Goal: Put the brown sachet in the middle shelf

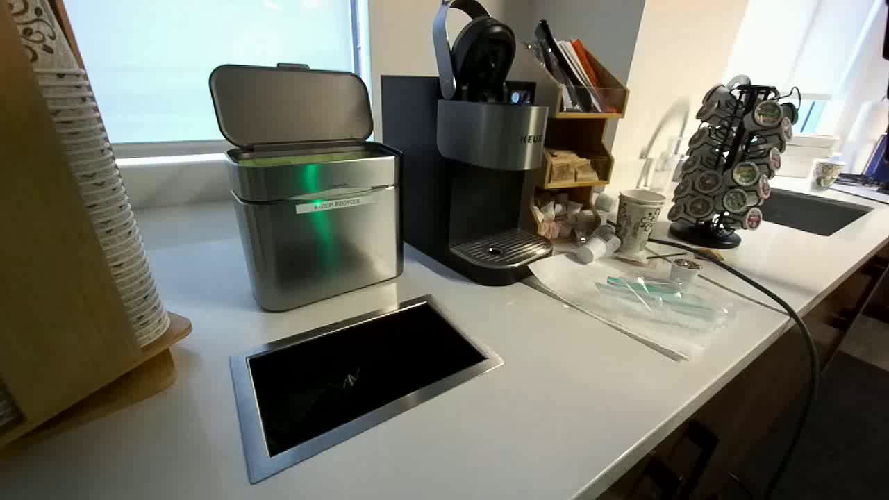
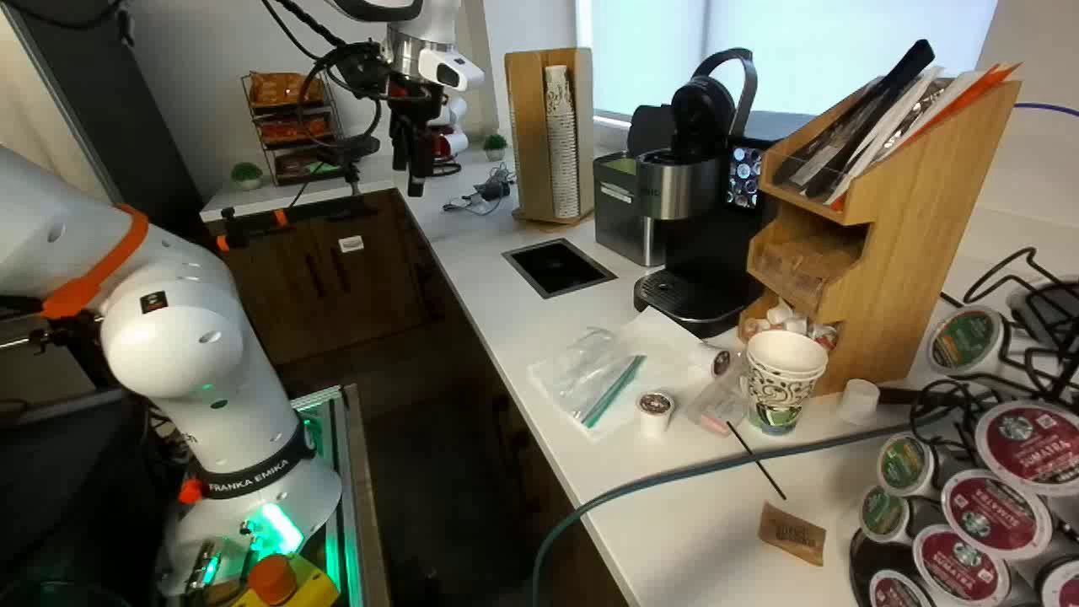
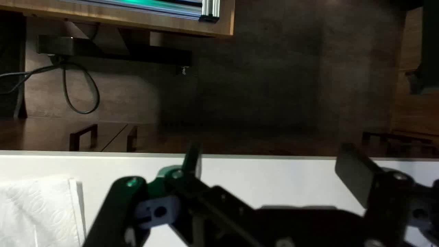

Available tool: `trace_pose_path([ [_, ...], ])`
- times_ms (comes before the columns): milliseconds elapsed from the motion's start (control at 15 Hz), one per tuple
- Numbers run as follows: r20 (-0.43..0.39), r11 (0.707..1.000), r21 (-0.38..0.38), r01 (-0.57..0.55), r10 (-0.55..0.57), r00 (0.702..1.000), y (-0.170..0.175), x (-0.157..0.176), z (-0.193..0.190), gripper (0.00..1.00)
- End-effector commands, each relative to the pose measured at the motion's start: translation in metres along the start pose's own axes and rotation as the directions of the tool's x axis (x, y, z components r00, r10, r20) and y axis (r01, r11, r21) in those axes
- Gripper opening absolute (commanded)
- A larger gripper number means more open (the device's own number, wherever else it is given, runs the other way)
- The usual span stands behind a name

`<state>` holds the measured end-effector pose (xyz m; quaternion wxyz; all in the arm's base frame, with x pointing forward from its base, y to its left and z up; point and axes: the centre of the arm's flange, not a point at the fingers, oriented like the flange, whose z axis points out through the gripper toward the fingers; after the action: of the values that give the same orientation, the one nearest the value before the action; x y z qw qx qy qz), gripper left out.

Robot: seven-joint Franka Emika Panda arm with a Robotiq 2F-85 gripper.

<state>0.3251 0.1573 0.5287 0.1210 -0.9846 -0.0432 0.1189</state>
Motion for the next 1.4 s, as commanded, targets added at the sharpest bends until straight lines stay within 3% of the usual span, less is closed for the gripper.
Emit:
trace_pose_path([
  [0,0.000,1.000,0.000,0.000,0.000,1.000,0.000,0.000,0.000,1.00],
  [733,0.000,1.000,0.000,0.000,0.000,1.000,0.000,0.000,0.000,1.00],
  [800,-0.038,0.993,-0.109,-0.047,0.043,0.998,0.006,-0.002,-0.004,1.00],
  [1067,-0.178,0.953,-0.272,-0.132,0.085,0.980,0.049,-0.039,-0.057,1.00],
  [1200,-0.245,0.922,-0.318,-0.219,0.144,0.959,0.078,-0.065,-0.080,1.00],
  [1333,-0.282,0.895,-0.286,-0.342,0.262,0.923,0.112,-0.098,-0.099,1.00],
])
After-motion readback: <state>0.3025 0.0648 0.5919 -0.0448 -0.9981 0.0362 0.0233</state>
